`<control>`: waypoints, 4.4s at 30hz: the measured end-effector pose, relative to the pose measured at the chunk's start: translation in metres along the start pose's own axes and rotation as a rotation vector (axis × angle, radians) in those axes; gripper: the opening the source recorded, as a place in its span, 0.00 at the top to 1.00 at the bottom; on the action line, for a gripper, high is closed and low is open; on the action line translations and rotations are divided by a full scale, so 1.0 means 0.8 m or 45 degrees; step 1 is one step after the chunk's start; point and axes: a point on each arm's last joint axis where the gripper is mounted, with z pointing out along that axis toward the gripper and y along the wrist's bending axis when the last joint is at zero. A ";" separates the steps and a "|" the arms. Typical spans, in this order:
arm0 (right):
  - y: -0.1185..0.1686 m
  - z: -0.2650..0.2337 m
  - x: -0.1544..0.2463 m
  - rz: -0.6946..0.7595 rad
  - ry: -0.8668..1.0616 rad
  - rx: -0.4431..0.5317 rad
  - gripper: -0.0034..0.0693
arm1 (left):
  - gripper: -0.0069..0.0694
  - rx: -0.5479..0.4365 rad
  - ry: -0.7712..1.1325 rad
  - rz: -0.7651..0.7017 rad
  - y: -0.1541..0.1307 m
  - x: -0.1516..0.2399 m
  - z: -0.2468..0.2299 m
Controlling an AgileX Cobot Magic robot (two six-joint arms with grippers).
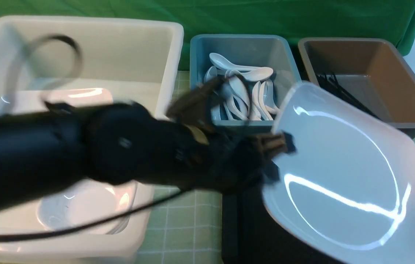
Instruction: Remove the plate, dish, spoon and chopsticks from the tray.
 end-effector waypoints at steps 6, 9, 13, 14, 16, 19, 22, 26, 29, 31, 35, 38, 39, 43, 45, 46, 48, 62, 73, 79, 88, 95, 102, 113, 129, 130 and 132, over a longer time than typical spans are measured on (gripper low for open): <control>0.000 0.000 0.000 0.000 0.001 0.000 0.90 | 0.90 -0.056 -0.276 -0.038 0.035 -0.065 -0.118; 0.000 0.000 0.000 0.000 0.001 0.000 0.90 | 0.90 -0.153 -0.433 -0.072 0.063 -0.085 -0.176; 0.000 0.000 0.000 0.000 0.001 0.000 0.90 | 0.90 -0.360 -0.550 -0.167 0.115 -0.099 -0.235; 0.000 0.000 0.000 0.000 0.001 0.000 0.90 | 0.90 -0.372 -0.556 -0.181 0.120 -0.101 -0.240; 0.000 0.000 0.000 0.000 0.001 0.000 0.89 | 0.90 -0.437 -0.569 -0.240 0.155 -0.108 -0.265; 0.000 0.000 0.000 0.000 0.001 0.000 0.89 | 0.90 -0.375 -0.610 -0.329 0.191 -0.120 -0.288; 0.000 0.000 0.000 0.000 0.001 0.000 0.89 | 0.90 -0.330 -0.657 -0.410 0.225 -0.128 -0.307; 0.000 0.000 0.000 0.000 0.001 0.000 0.89 | 0.90 -0.393 -0.648 -0.496 0.284 -0.136 -0.315; 0.000 0.000 0.000 0.000 0.001 0.000 0.89 | 0.90 -0.434 -0.590 -0.507 0.318 -0.140 -0.307; 0.000 0.000 0.000 0.000 0.000 0.000 0.89 | 0.90 -0.443 -0.551 -0.519 0.340 -0.144 -0.300; 0.000 0.000 0.000 0.000 0.001 0.000 0.89 | 0.90 -0.439 -0.484 -0.518 0.373 -0.157 -0.290; 0.000 0.000 0.000 0.000 0.001 0.000 0.89 | 0.90 -0.445 -0.433 -0.492 0.390 -0.166 -0.284; 0.000 0.000 0.000 0.000 0.001 0.000 0.89 | 0.90 -0.452 -0.414 -0.481 0.395 -0.168 -0.281; 0.000 0.000 0.000 0.000 0.001 0.000 0.89 | 0.90 -0.533 -0.292 -0.368 0.401 -0.180 -0.269; 0.000 0.000 0.000 0.000 0.001 0.000 0.89 | 0.90 -0.567 -0.253 -0.316 0.400 -0.186 -0.264; 0.000 0.000 0.000 0.000 0.001 0.000 0.89 | 0.90 -0.584 -0.242 -0.290 0.398 -0.189 -0.261; 0.000 0.000 0.000 0.000 0.001 0.000 0.89 | 0.90 -0.606 -0.227 -0.258 0.397 -0.192 -0.257; 0.000 0.000 0.000 0.001 0.001 0.000 0.88 | 0.90 -0.752 -0.228 -0.183 0.413 -0.199 -0.251; 0.000 0.000 0.000 0.004 -0.003 -0.001 0.88 | 0.63 -0.807 -0.227 -0.169 0.418 -0.199 -0.253; 0.000 0.000 0.000 0.003 -0.003 -0.001 0.88 | 0.44 -0.804 -0.246 -0.207 0.410 -0.205 -0.260; 0.002 0.016 -0.006 -0.028 0.042 0.011 0.89 | 0.71 -0.848 -0.248 -0.235 0.347 -0.220 -0.305; 0.003 0.030 -0.013 -0.060 0.094 0.032 0.91 | 0.93 -0.754 -0.195 -0.089 0.274 -0.199 -0.312; 0.003 0.031 -0.010 -0.013 0.117 0.038 0.96 | 0.93 -0.637 -0.046 0.063 0.221 -0.152 -0.265; 0.020 0.073 0.031 -0.009 0.089 -0.030 0.95 | 0.93 -0.520 0.155 0.159 0.196 -0.077 -0.211; 0.073 0.178 -0.002 0.246 -0.228 -0.350 0.95 | 0.93 -0.536 0.091 0.073 0.197 -0.075 -0.210; 0.080 0.194 -0.014 0.239 -0.152 -0.346 0.95 | 0.93 -0.537 0.088 0.059 0.197 -0.075 -0.210; 0.093 0.223 -0.025 0.179 0.021 -0.327 0.95 | 0.93 -0.541 0.085 0.047 0.196 -0.075 -0.211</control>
